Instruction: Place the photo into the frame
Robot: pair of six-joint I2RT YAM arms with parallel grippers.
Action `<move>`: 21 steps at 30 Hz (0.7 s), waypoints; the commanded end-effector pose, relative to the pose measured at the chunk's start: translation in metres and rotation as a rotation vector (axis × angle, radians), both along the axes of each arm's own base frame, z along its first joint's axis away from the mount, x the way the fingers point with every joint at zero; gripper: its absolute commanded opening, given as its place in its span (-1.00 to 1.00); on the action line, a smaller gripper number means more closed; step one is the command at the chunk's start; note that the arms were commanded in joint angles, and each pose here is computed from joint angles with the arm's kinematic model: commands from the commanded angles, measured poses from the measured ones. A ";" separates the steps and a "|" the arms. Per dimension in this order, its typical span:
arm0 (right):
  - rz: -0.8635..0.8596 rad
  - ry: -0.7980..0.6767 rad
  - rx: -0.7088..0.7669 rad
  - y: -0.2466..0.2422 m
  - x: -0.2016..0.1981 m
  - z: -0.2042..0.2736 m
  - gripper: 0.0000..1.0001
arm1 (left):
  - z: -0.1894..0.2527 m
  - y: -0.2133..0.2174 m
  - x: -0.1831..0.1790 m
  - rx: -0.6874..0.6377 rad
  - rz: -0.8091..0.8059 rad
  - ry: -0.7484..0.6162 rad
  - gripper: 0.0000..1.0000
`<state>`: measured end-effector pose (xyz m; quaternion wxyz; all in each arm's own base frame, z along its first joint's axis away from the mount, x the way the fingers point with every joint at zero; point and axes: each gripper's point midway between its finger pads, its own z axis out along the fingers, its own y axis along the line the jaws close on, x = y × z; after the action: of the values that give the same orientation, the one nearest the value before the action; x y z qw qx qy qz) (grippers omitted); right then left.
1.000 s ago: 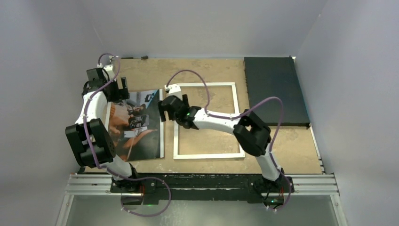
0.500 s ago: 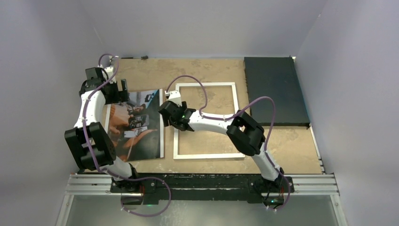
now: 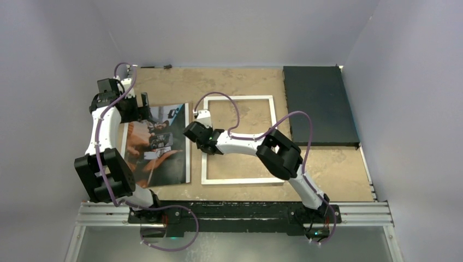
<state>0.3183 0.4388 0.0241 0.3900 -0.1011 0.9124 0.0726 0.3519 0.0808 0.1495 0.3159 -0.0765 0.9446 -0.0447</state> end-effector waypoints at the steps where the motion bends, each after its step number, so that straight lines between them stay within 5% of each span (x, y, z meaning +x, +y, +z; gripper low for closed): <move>1: -0.026 0.028 -0.032 -0.002 -0.005 -0.009 -0.68 | 0.015 -0.005 -0.003 -0.005 -0.029 -0.036 0.94; 4: -0.017 0.000 -0.007 0.004 -0.001 0.020 -0.97 | 0.013 -0.009 -0.003 -0.012 -0.064 -0.040 0.99; 21: 0.103 -0.135 0.669 0.017 -0.011 0.326 -1.00 | 0.033 -0.033 0.002 -0.135 -0.129 -0.074 1.00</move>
<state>0.3043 0.4724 0.2506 0.4234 -0.0598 0.8587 0.2824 0.3472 0.0597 0.1570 0.3110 -0.0491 0.9440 -0.0985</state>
